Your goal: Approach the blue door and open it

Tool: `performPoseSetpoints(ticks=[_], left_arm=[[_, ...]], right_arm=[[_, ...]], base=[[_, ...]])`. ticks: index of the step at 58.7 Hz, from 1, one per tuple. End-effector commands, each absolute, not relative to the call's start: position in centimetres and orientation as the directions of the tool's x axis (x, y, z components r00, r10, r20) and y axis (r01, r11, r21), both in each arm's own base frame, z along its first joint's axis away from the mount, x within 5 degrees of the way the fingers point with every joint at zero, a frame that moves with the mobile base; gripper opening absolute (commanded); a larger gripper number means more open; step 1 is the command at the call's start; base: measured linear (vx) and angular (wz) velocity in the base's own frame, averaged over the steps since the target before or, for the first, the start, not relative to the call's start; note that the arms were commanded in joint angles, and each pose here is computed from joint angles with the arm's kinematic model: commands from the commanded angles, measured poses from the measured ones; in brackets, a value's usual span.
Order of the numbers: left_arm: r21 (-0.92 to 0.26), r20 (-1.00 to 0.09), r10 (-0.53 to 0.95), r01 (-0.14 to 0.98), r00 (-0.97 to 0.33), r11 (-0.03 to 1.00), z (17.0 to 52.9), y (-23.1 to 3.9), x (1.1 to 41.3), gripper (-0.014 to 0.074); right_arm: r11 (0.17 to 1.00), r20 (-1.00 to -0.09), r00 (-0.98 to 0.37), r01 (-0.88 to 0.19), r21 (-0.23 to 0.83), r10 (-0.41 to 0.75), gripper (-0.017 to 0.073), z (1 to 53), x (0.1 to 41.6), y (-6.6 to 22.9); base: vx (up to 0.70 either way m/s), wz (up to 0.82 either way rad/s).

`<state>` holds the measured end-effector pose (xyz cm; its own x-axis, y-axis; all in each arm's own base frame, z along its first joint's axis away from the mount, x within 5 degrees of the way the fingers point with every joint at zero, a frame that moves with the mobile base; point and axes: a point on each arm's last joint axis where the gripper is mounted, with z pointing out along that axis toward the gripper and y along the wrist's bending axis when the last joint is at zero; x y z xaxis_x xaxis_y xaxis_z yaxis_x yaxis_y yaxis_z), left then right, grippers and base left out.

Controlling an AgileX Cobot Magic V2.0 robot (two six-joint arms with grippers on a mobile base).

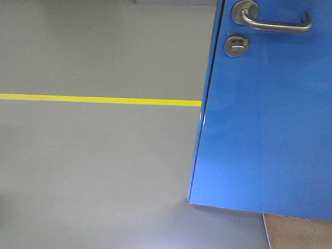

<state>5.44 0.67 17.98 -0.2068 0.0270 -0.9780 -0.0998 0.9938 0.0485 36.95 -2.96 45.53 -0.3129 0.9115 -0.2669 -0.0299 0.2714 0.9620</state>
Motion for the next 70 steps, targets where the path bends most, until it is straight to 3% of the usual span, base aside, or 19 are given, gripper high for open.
performPoseSetpoints(ticks=[1,57,65,70], left_arm=[[0.039,-0.996,0.031,-0.099,-0.082,0.994,19.74,0.6,5.38,0.0073],[0.039,-0.996,0.031,-0.099,-0.082,0.994,19.74,0.6,5.38,0.0073],[0.039,-0.996,0.031,-0.099,-0.082,0.994,19.74,0.6,5.38,0.0073],[0.039,-0.996,0.031,-0.099,-0.082,0.994,19.74,0.6,5.38,0.0073]], right_arm=[[0.262,-0.282,-0.25,-0.111,0.959,0.926,0.0008,48.26,35.56,-3.03],[0.262,-0.282,-0.25,-0.111,0.959,0.926,0.0008,48.26,35.56,-3.03],[0.282,-0.302,-0.248,-0.112,0.953,0.921,0.0008,48.37,35.39,-2.92],[0.371,-0.384,-0.232,-0.101,0.923,0.894,0.0008,48.46,34.98,-2.98]], base=[[0.07,-0.05],[0.02,-0.02],[0.0,0.0],[0.0,0.0]])
